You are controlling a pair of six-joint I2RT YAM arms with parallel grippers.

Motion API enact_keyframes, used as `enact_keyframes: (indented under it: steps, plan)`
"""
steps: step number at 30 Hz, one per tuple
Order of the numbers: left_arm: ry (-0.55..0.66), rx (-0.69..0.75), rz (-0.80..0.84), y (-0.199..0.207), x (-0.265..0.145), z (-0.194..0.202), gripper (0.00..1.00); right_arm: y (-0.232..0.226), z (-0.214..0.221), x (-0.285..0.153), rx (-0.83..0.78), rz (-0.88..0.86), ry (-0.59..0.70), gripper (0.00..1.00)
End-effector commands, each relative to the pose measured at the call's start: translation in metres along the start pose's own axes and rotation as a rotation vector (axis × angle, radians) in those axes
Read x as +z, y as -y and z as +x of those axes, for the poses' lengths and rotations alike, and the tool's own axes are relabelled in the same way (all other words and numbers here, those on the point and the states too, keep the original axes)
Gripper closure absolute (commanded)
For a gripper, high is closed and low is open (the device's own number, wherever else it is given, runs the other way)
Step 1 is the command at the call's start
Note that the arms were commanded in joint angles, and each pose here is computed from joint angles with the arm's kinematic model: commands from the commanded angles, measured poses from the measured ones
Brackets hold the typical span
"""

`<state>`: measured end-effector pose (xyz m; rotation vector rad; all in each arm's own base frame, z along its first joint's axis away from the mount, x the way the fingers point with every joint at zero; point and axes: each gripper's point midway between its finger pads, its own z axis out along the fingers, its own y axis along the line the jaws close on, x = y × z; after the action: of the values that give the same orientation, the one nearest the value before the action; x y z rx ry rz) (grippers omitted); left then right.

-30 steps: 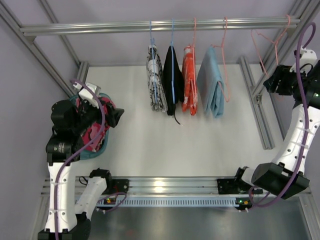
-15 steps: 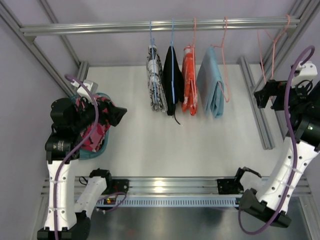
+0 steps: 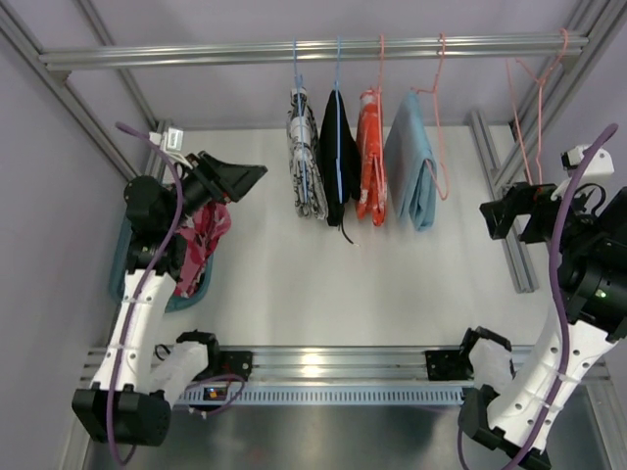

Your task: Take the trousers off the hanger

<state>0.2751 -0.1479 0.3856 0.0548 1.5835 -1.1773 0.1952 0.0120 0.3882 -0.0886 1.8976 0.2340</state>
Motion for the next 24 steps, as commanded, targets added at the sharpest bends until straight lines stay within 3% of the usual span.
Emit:
enact_keyframes:
  steps: [1, 7, 13, 18, 24]
  plan:
    - [0.162, -0.023, 0.129, 0.026, 0.023, -0.038, 0.1, -0.015, -0.004, -0.006, 0.041, -0.058, 0.005, 0.0]
    - [0.195, -0.015, 0.241, 0.046, 0.054, -0.038, 0.18, -0.014, -0.015, -0.001, 0.074, -0.071, 0.011, 0.01]
    - [0.161, -0.075, 0.221, 0.022, 0.091, -0.025, 0.28, -0.016, -0.023, 0.002, 0.12, -0.096, 0.025, 0.01]
    - [0.126, -0.092, 0.314, 0.032, 0.103, -0.022, 0.37, -0.019, -0.027, 0.001, 0.121, -0.109, 0.042, 0.0]
    - [0.08, -0.097, 0.417, 0.049, 0.11, -0.01, 0.4, -0.02, -0.026, 0.002, 0.127, -0.117, 0.036, 0.01]
